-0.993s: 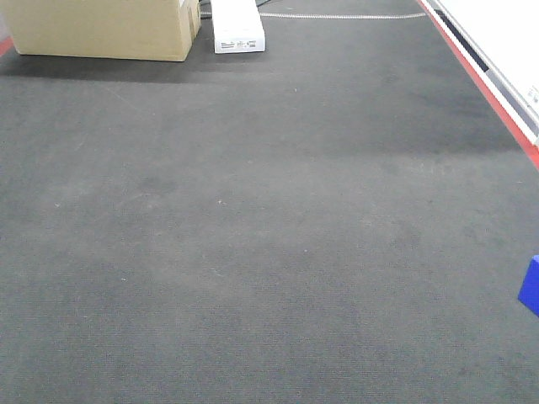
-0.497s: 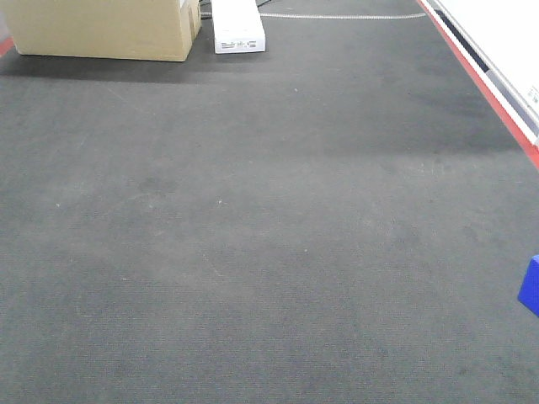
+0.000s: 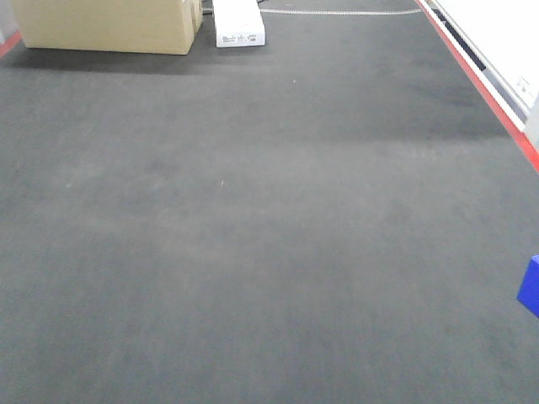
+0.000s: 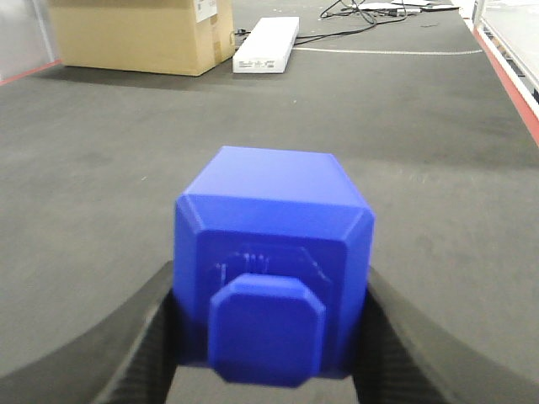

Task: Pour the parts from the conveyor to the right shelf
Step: 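Drive the base to the shelf holding the block in the right gripper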

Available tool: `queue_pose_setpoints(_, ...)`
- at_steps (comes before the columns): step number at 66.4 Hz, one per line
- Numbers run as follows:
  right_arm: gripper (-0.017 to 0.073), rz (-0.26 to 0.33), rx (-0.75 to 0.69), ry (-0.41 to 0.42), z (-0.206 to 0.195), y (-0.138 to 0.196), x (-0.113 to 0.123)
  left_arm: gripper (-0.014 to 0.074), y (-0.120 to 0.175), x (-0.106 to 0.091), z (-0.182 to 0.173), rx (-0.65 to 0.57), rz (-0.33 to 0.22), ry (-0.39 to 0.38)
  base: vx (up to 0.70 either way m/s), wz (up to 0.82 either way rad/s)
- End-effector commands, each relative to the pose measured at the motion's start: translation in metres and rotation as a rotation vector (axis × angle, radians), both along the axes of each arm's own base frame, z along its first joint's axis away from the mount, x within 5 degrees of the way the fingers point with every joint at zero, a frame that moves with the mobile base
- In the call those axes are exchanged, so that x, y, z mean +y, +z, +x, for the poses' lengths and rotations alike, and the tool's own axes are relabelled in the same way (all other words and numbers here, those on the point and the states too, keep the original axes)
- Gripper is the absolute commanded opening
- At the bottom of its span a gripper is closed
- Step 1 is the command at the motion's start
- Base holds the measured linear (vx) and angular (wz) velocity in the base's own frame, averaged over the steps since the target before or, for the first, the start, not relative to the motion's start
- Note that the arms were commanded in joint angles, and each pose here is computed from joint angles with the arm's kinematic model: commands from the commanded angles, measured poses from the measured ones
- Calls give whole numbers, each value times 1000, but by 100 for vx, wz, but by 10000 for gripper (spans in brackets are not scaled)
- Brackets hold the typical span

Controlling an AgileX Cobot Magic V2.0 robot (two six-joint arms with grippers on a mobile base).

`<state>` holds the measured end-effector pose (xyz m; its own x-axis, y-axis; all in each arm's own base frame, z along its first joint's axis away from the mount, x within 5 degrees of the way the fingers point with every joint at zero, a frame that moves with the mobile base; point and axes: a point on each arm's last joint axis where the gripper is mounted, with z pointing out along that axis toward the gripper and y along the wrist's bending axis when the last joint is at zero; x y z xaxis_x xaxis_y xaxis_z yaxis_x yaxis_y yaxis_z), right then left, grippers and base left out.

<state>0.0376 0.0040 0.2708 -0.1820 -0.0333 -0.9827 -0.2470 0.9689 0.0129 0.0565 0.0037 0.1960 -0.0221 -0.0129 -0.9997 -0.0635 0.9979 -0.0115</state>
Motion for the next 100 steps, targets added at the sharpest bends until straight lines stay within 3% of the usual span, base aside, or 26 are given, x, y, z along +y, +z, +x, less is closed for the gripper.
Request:
queue_pose_setpoints(1, -4, 7, -100, 11, 0, 16, 1, -6, 14, -1, -2, -105, -8, -8, -28, 4)
queue_pose_setpoints(76, -4, 7, -100, 11, 0, 16, 1, -6, 14, -1, -2, -105, -8, -8, -39, 1)
queue_pose_setpoints(100, -4, 7, -100, 11, 0, 16, 1, -6, 14, -1, -2, -105, -8, -8, -29, -39)
